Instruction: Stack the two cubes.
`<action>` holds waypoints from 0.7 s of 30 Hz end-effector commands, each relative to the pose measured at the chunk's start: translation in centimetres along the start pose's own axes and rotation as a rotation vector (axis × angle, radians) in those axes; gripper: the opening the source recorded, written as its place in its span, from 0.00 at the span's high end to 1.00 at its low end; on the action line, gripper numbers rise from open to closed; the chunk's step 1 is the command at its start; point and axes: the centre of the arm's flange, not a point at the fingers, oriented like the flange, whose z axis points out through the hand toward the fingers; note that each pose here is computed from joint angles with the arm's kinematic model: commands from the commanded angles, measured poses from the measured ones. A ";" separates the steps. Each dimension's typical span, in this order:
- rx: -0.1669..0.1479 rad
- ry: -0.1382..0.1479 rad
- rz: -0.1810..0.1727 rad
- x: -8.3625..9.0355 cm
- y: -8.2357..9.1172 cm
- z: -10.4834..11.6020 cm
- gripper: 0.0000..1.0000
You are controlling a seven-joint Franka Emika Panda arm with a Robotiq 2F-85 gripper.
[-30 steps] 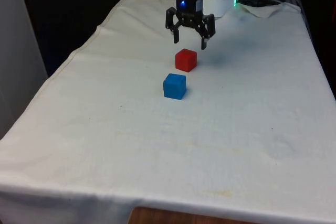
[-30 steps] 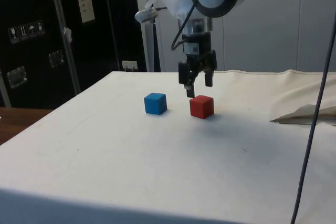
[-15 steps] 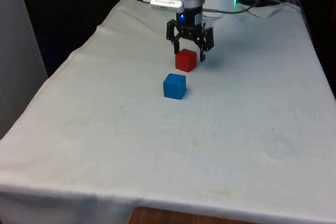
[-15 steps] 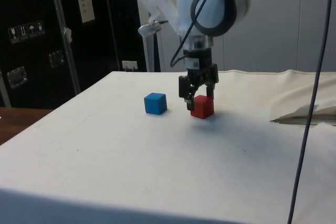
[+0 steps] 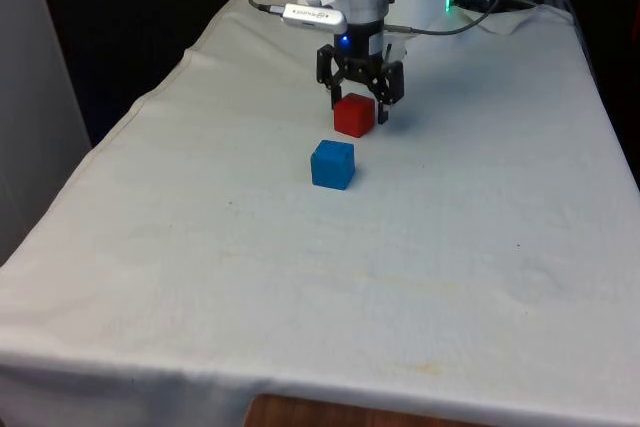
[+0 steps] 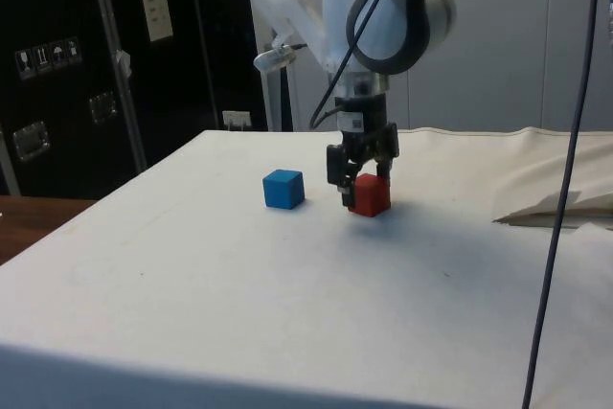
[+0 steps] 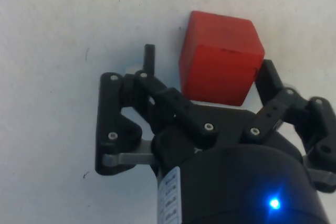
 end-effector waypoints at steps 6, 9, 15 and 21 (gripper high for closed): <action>0.000 0.000 0.000 0.0 0.1 0.1 0.77; 0.000 0.000 0.001 0.0 0.1 0.1 1.00; -0.001 0.000 0.000 0.0 0.1 0.1 1.00; 0.000 0.005 0.001 0.2 0.2 -0.9 1.00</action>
